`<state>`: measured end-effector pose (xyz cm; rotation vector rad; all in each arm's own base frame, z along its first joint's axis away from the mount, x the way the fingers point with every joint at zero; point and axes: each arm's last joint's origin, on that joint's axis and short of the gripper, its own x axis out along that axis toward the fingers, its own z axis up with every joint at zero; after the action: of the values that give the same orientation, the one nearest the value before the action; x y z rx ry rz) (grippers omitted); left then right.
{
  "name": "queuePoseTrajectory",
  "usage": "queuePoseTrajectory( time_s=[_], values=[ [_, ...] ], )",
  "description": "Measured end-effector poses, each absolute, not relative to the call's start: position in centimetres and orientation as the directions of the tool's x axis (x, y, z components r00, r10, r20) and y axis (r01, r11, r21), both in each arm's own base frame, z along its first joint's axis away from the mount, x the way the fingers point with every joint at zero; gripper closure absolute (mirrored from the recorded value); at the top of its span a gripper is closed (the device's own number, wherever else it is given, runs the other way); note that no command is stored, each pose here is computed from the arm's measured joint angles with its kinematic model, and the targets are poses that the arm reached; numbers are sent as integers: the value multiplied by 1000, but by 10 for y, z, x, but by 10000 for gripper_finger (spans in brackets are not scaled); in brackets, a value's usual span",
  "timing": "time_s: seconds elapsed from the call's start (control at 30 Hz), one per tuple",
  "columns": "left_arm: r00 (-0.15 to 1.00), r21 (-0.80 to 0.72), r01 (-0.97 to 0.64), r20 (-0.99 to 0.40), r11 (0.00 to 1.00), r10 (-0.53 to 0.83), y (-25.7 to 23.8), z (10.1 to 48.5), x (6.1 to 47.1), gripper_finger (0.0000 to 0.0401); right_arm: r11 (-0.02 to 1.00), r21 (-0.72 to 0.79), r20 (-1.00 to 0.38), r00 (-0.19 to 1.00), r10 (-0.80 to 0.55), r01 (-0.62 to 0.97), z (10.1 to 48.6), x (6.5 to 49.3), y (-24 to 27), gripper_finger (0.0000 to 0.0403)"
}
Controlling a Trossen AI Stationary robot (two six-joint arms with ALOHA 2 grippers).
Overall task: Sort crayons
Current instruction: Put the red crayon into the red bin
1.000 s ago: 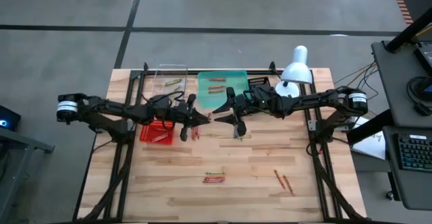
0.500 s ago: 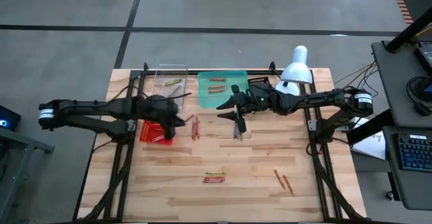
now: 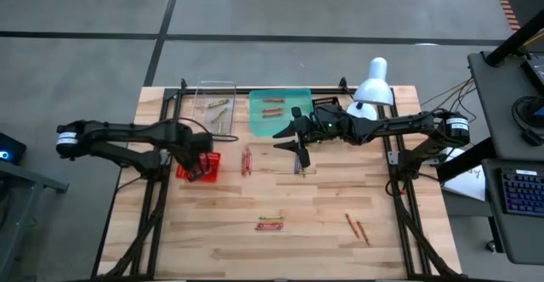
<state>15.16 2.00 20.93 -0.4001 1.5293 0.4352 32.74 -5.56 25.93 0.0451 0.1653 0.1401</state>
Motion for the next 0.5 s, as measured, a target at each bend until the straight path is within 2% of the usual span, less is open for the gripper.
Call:
queuePoseTrajectory(
  time_s=[0.23, 0.5],
  values=[
    [-124, 77, -424, -992, 902, 26, 22, 192, 160, 395, 988, 73, -173, 975, 143, -132, 258, 327, -56, 266],
    [-181, 93, -399, -983, 912, 21, 22, 183, 166, 362, 974, 202, -213, 966, 146, -103, 254, 326, -55, 266]
  ],
)
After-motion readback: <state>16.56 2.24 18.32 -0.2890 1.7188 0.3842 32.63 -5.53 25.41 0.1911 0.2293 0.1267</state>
